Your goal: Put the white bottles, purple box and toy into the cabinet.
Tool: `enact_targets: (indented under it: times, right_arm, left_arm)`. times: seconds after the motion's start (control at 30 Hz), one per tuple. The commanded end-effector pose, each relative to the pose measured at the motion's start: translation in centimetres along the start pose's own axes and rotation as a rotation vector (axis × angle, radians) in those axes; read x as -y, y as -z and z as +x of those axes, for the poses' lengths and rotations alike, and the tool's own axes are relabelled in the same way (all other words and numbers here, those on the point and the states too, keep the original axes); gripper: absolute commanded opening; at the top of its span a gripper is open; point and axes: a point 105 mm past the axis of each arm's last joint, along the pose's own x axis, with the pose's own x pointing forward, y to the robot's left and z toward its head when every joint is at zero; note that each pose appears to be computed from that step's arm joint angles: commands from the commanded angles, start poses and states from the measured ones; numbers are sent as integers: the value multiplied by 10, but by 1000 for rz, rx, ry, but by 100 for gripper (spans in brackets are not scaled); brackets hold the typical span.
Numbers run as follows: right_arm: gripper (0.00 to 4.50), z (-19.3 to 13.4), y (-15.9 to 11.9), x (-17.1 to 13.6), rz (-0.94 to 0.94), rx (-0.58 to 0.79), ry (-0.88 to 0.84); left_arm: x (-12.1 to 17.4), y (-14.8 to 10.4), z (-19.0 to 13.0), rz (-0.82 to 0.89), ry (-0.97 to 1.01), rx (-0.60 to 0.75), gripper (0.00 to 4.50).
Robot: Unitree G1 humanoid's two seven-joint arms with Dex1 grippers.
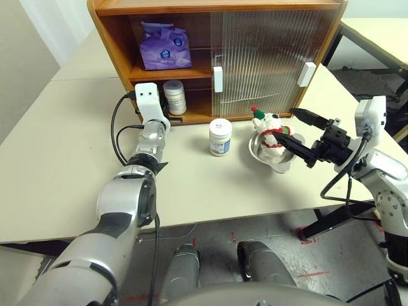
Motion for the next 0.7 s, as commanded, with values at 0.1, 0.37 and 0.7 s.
enact_targets:
  times: [0.1, 0.37, 0.7]
  right_arm:
    - [450, -3, -3, 1, -8, 4, 12]
    - [450, -4, -4, 0, -12, 2, 22]
    - [450, -8, -5, 2, -21, 2, 41]
  left_arm:
    - [14, 5, 0, 17, 52, -26, 5]
    - [31, 3, 0, 19, 110, -22, 5]
    - [40, 2, 1, 19, 135, -25, 5]
